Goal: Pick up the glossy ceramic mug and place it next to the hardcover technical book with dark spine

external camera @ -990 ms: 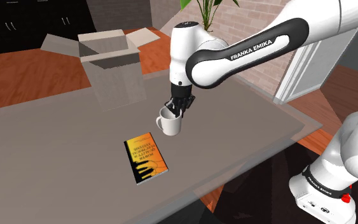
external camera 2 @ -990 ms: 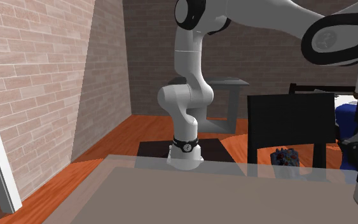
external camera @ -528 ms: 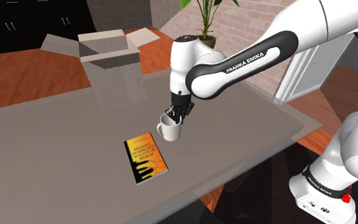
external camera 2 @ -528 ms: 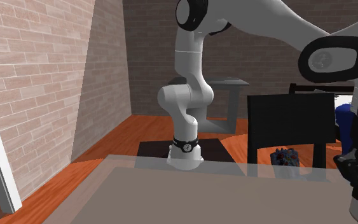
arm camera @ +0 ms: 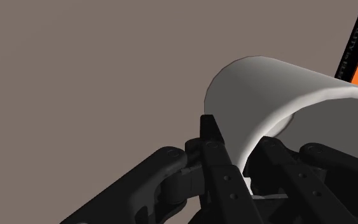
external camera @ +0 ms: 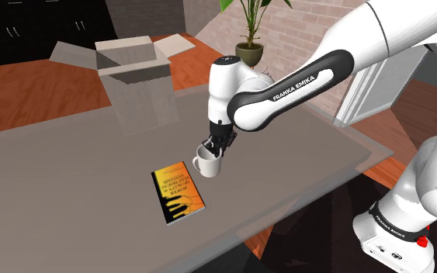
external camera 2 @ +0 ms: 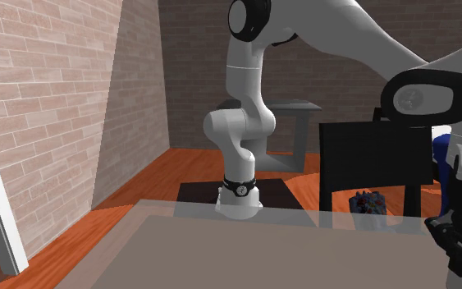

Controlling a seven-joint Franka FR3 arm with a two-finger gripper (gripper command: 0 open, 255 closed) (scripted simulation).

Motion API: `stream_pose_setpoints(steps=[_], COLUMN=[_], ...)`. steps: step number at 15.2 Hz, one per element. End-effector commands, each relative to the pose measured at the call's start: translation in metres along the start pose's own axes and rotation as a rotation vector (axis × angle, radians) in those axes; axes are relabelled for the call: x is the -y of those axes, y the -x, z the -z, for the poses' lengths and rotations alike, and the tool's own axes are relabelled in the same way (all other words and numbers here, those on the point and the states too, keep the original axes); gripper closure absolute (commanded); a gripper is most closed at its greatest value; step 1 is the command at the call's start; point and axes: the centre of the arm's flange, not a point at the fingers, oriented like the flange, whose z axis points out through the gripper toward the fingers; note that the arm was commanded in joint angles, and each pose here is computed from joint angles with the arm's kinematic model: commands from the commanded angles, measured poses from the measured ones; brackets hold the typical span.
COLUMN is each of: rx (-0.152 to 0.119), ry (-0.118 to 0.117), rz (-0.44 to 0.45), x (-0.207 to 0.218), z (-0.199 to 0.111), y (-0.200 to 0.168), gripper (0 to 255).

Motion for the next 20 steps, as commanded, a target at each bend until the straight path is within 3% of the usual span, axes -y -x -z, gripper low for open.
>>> stream_pose_setpoints(steps=[1,5,6,11,15,20], rx=[-0.001,-0.001,-0.001,-0.001,-0.001,-0.001], ry=[0.000,0.000,0.000,0.000,0.000,0.000], rz=[0.000,0.000,0.000,0.000,0.000,0.000], x=[0.000,0.000,0.000,0.000,0.000,0.000], z=[0.000,0.000,0.000,0.000,0.050,0.050], y=[0.000,0.000,0.000,0.000,0.000,0.000], gripper=[255,255,0,0,0,0])
